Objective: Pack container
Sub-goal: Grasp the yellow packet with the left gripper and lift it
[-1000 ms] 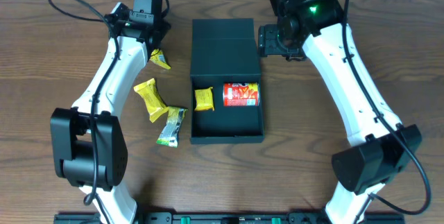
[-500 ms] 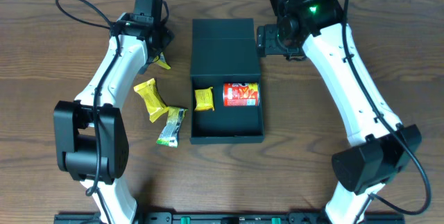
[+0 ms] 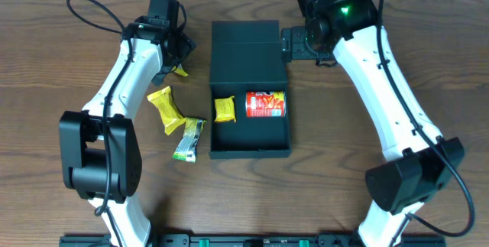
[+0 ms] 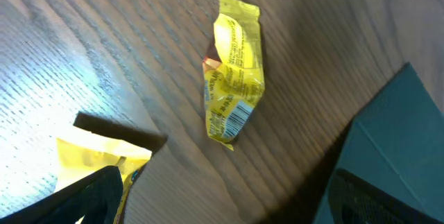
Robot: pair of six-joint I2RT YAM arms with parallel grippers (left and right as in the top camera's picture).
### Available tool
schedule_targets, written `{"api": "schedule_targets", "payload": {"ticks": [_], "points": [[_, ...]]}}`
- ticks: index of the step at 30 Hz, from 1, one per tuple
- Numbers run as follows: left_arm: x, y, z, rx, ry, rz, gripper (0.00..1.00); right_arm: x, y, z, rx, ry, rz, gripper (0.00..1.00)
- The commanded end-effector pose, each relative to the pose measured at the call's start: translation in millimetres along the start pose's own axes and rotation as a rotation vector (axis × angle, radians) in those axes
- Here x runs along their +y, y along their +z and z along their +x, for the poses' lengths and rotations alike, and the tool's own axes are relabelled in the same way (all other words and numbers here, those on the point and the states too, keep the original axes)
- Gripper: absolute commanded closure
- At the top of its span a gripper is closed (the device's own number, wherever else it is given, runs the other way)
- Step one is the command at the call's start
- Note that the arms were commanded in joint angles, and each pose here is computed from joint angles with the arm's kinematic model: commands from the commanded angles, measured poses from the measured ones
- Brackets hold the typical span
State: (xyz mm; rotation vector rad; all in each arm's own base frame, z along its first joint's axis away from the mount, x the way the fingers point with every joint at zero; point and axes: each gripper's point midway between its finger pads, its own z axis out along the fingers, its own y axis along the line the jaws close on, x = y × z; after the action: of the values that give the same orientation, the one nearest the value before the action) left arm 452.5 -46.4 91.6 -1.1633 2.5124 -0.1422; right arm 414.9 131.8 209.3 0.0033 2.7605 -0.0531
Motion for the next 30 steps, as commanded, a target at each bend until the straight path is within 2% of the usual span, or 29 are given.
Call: {"api": "schedule_targets", "payload": {"ticks": [1,18,30], "points": [[7.0,12.5,-10.4,-0.015,-0.067,-0.035,0.04,-4.3,-4.9,-5.2,-0.023,0.002,0.011,0.01],[-5.4,72.0,-7.8,0.056,-0.008,-0.08,0.04,-25.4,-2.4,-0.2,0.018,0.036,0.039,0.01],[2.3,85.2,-3.0,0.068,0.0,-0.114,0.04,-26.1,-2.4,1.9,0.026,0.034,0.043,0.01]]}}
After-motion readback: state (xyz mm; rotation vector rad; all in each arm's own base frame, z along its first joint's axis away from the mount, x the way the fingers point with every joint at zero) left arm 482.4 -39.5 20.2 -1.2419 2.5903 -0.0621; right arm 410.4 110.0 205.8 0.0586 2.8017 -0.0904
